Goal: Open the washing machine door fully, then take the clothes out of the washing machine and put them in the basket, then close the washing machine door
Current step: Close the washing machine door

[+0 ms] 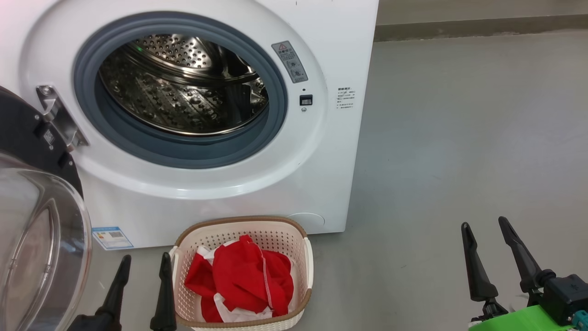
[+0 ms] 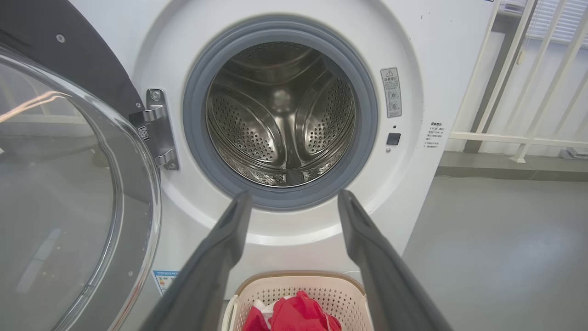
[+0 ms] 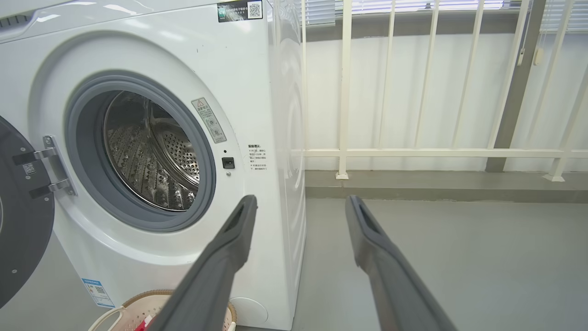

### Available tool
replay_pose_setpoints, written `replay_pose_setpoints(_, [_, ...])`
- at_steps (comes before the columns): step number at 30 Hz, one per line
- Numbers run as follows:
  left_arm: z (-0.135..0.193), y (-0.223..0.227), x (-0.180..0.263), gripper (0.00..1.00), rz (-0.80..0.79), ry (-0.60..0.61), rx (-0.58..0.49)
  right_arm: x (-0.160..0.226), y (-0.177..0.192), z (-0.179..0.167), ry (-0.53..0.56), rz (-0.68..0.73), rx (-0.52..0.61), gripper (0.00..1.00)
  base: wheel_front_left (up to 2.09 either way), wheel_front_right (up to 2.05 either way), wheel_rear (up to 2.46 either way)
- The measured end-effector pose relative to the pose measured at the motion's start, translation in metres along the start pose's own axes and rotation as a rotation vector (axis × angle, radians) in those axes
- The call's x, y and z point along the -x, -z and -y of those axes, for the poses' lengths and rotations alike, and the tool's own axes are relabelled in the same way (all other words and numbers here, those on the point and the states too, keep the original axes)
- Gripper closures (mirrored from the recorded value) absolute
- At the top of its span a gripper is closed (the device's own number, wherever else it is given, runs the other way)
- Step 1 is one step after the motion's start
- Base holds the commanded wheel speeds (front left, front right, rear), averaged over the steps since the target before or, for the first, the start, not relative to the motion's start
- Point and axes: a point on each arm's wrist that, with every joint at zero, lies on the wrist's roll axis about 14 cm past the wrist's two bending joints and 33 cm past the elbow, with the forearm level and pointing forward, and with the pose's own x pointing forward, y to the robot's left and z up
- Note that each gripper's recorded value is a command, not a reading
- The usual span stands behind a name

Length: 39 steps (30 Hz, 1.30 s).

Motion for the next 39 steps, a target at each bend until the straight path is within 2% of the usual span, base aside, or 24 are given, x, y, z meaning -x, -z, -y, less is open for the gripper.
replay_pose_setpoints(16, [-0.010, -0.017, 0.008, 0.00, 0.049, -0.042, -0.009, -0.008, 0.002, -0.019, -0.058, -0.001, -0.010, 0.00, 0.00, 0.00, 0.00])
replay_pose_setpoints(27, [-0.036, -0.035, 0.024, 0.00, 0.102, -0.136, -0.022, -0.022, 0.009, -0.050, -0.155, -0.016, -0.025, 0.00, 0.00, 0.00, 0.00])
replay_pose_setpoints(39, [-0.072, -0.055, 0.052, 0.00, 0.153, -0.271, -0.067, -0.036, 0.018, -0.104, -0.315, -0.036, -0.032, 0.00, 0.00, 0.00, 0.00])
